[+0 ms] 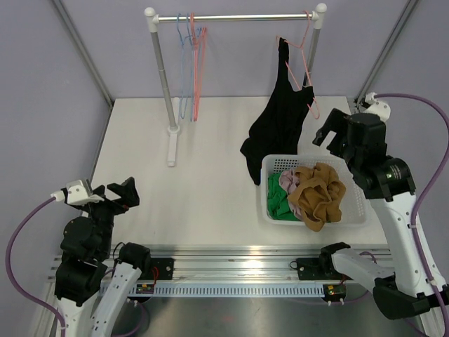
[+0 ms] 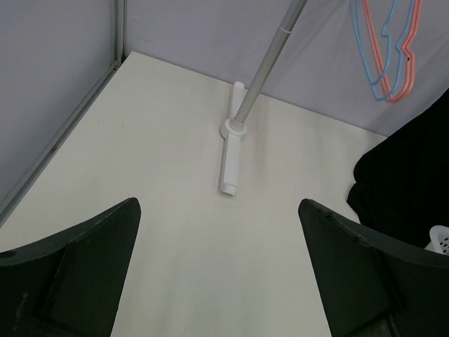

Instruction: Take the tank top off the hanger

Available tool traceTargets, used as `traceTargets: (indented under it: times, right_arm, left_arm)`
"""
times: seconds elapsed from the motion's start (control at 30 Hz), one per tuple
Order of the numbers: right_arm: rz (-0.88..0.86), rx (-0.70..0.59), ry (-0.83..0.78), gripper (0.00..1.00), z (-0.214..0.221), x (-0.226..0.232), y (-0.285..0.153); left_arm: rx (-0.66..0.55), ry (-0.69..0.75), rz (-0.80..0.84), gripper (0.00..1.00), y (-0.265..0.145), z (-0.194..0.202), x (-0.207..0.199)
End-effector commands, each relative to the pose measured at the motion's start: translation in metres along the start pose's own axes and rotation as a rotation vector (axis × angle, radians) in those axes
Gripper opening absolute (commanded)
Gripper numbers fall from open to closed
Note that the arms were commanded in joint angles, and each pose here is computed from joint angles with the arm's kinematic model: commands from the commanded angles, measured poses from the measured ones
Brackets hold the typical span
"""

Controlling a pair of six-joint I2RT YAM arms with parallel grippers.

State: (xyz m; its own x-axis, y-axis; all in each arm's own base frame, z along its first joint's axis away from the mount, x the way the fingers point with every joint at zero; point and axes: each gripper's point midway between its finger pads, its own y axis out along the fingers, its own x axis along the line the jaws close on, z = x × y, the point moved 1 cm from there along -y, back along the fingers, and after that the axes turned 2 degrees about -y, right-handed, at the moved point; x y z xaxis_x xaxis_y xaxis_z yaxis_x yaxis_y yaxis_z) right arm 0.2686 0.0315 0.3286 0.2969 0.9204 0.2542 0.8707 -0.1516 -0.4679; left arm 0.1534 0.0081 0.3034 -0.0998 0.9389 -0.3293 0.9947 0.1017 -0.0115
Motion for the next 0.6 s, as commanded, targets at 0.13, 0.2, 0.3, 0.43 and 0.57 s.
traceTargets:
  times: [0.13, 0.2, 0.3, 0.43, 0.57]
  right_arm:
    - [-0.151, -0.059, -0.324, 0.98, -0.067, 0.063, 0.037]
    - [-0.194, -0.085, -0.378, 0.96, -0.086, 0.079, 0.038]
    - [-0.205, -0.090, -0.432, 0.92, -0.099, 0.096, 0.060]
    - [-0.216, -0.073, -0.491, 0.87, -0.106, 0.116, 0.097]
    - [-0.203, -0.095, -0.504, 0.83, -0.122, 0.127, 0.113]
  left_arm:
    - [0.018, 0.009, 0.045, 0.99, 0.008, 0.000, -0.012]
    - [0.021, 0.011, 0.048, 0.99, 0.009, 0.000, -0.013]
    - [0.025, 0.012, 0.060, 0.99, 0.009, 0.000, -0.015]
    - [0.034, 0.015, 0.076, 0.99, 0.009, 0.002, -0.018]
    - [0.040, 0.016, 0.092, 0.99, 0.009, 0.003, -0.021]
